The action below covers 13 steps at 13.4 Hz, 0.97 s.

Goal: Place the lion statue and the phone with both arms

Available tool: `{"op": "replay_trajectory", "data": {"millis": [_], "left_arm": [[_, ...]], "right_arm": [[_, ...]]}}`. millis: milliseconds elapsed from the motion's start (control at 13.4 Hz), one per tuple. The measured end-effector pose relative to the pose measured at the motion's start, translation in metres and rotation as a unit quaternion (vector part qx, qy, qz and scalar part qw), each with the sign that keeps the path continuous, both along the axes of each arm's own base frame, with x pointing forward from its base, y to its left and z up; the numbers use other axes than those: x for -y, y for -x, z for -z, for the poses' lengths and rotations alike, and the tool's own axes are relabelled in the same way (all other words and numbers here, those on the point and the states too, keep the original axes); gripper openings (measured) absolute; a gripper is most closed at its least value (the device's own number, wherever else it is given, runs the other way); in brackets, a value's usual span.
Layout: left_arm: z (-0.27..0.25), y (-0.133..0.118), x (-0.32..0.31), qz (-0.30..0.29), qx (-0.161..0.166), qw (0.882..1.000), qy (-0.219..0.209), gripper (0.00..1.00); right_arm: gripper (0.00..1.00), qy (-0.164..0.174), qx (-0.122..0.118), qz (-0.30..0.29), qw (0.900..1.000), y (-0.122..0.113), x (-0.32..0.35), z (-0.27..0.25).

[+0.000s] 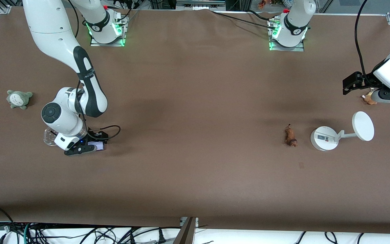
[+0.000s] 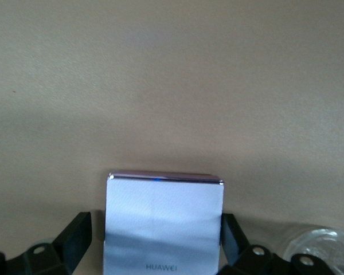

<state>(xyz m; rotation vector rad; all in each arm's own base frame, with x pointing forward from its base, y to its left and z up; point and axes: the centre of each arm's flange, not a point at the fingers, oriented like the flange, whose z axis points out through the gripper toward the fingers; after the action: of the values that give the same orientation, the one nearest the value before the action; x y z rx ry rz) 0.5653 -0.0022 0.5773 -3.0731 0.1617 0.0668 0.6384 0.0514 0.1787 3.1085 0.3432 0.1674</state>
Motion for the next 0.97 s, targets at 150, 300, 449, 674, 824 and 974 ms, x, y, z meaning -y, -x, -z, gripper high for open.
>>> {"op": "replay_trajectory", "data": {"millis": [150,300,449,674,824,974], "left_arm": [[0.0,0.0,0.0,0.0,0.0,1.0,0.0,1.0],[0.0,0.0,0.0,0.0,0.0,1.0,0.0,1.0],[0.0,0.0,0.0,0.0,0.0,1.0,0.0,1.0],[0.0,0.0,0.0,0.0,0.0,1.0,0.0,1.0],[0.0,0.0,0.0,0.0,0.0,1.0,0.0,1.0],[0.0,0.0,0.0,0.0,0.0,1.0,0.0,1.0]], "right_arm": [[1.0,-0.005,0.001,-0.003,1.0,-0.004,-0.006,-0.008],[1.0,-0.021,-0.015,-0.003,1.0,-0.008,-0.014,-0.03],[1.0,-0.045,-0.049,0.003,0.998,-0.011,-0.023,-0.069],[1.0,-0.077,-0.1,0.023,0.992,-0.012,-0.029,-0.152],[1.0,-0.075,-0.124,0.035,0.989,-0.012,-0.031,-0.206],[1.0,-0.063,-0.143,0.048,0.987,-0.012,-0.038,-0.258]]}}
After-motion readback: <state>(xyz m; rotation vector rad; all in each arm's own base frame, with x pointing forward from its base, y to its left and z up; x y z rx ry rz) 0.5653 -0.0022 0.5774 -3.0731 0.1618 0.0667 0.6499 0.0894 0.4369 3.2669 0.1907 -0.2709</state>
